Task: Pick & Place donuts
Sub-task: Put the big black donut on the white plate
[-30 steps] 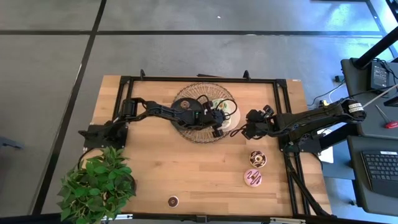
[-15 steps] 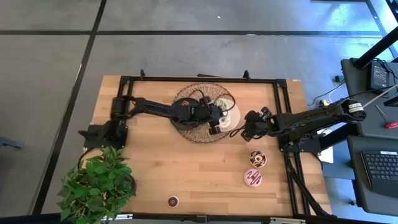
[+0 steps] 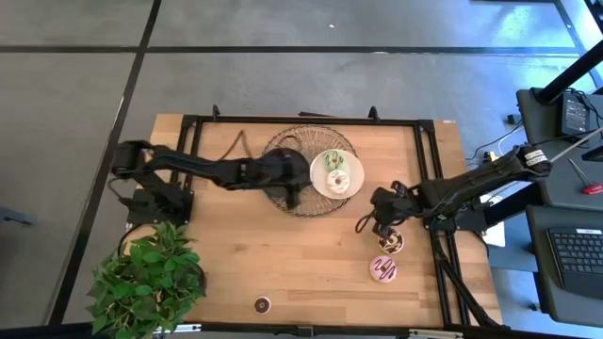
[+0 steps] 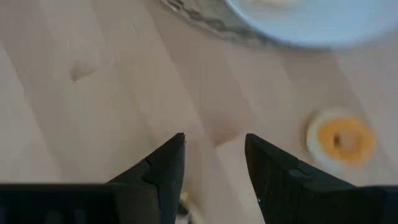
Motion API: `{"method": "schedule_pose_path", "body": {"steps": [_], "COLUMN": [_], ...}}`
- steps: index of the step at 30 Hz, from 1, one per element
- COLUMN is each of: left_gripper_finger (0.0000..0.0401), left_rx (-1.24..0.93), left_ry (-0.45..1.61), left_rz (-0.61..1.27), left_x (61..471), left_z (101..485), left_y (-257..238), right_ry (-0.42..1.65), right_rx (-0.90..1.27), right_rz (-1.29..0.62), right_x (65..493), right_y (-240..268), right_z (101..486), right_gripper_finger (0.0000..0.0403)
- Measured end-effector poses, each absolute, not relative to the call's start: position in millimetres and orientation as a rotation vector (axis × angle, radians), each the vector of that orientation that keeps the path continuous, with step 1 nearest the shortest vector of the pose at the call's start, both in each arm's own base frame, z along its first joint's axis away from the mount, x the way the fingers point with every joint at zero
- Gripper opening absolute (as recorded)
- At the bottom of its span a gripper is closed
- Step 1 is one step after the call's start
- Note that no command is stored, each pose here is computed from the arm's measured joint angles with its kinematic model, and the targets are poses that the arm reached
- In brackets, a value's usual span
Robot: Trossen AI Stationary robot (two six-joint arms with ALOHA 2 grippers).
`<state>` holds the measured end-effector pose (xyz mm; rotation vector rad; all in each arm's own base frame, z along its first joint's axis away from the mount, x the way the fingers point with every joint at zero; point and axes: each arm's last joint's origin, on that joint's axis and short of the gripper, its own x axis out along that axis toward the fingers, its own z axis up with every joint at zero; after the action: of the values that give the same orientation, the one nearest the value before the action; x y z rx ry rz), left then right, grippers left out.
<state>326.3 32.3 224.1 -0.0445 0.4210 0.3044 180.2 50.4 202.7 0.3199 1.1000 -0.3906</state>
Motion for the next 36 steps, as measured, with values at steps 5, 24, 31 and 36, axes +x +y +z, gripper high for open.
{"method": "schedule_pose_path", "body": {"steps": [5,24,31,36], "left_gripper_finger": [0.0175,0.0177,0.0180,0.0177], "left_rx": [-0.112,-0.048,-0.009,-0.009], "left_ry": [0.361,0.401,0.402,0.402], "left_rz": [0.314,0.218,0.210,0.210], "left_x": [295,286,286,286], "left_z": [228,225,225,225], "left_y": [28,2,2,2], "right_ry": [1.136,1.290,1.352,1.394], "right_rx": [0.491,0.629,0.581,0.571], "right_rz": [-0.503,-0.647,-0.701,-0.752], "right_x": [170,156,161,164], "right_y": [64,101,106,108], "right_z": [211,191,175,165], "right_gripper_finger": [0.0170,0.0170,0.0170,0.0170]}}
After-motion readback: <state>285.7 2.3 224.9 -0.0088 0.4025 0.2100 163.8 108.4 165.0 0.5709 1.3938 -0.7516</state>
